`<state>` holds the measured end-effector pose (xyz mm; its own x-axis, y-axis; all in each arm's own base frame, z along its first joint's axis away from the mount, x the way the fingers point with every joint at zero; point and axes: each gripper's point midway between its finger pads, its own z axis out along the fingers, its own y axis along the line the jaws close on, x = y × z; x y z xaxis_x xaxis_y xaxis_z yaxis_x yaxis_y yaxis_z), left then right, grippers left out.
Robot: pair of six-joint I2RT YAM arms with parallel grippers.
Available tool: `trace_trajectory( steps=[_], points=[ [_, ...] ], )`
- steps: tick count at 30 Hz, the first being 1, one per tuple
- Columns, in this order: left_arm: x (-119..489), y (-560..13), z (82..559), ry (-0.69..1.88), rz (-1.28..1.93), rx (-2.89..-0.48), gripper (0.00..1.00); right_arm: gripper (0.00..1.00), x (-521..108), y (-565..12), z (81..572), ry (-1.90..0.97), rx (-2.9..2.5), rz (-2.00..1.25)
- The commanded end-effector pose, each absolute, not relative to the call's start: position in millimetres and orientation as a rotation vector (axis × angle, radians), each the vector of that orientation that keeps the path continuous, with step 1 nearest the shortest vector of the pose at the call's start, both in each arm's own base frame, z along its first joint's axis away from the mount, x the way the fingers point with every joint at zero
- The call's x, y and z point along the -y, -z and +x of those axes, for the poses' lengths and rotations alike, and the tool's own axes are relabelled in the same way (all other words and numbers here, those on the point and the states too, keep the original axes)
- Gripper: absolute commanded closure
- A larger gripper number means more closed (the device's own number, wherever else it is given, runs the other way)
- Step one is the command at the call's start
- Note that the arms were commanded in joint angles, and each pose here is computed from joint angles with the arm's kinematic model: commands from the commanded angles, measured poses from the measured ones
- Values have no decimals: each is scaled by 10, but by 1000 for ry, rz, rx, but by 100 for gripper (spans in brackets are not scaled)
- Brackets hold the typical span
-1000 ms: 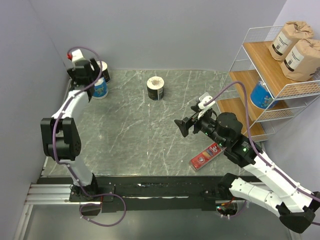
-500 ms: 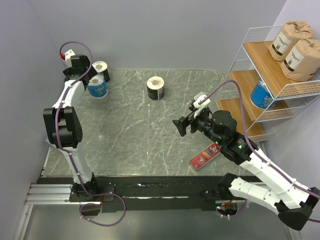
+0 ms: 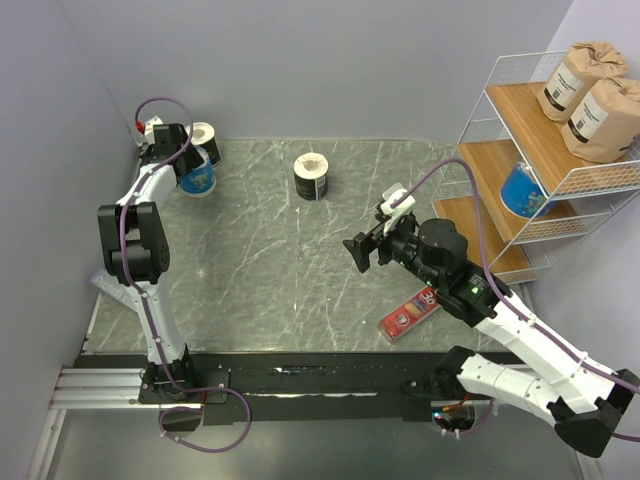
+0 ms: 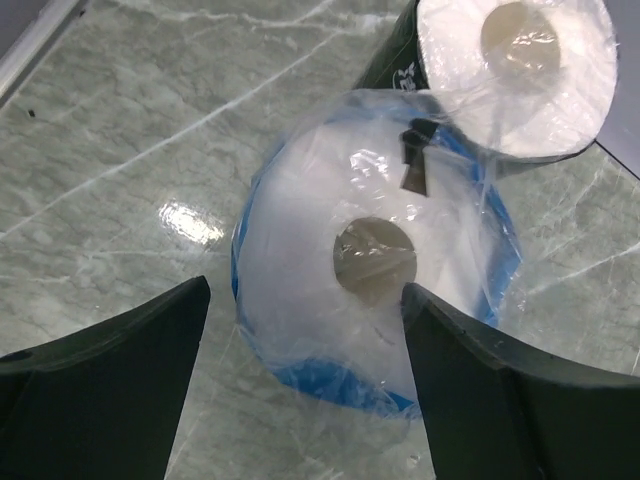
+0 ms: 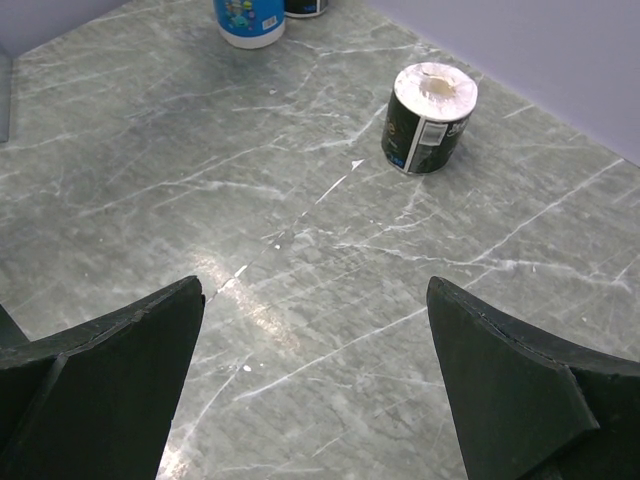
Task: Place and organize the paper towels onto the shelf
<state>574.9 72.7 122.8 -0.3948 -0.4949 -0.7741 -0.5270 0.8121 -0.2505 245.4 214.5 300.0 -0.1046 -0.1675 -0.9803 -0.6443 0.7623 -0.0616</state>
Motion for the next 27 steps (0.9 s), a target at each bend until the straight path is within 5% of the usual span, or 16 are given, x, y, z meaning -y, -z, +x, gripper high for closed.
trace_trajectory(
  steps=[1, 27],
  points=[
    [-788, -1308, 5792, -76, -766, -2034, 17, 0, -2164, -3231, 2500, -452, -1590, -627],
    [-868, -1636, 5902, -39, -790, -1931, 12, 0, -2181, -3179, 2524, -445, -1597, -633]
  ],
)
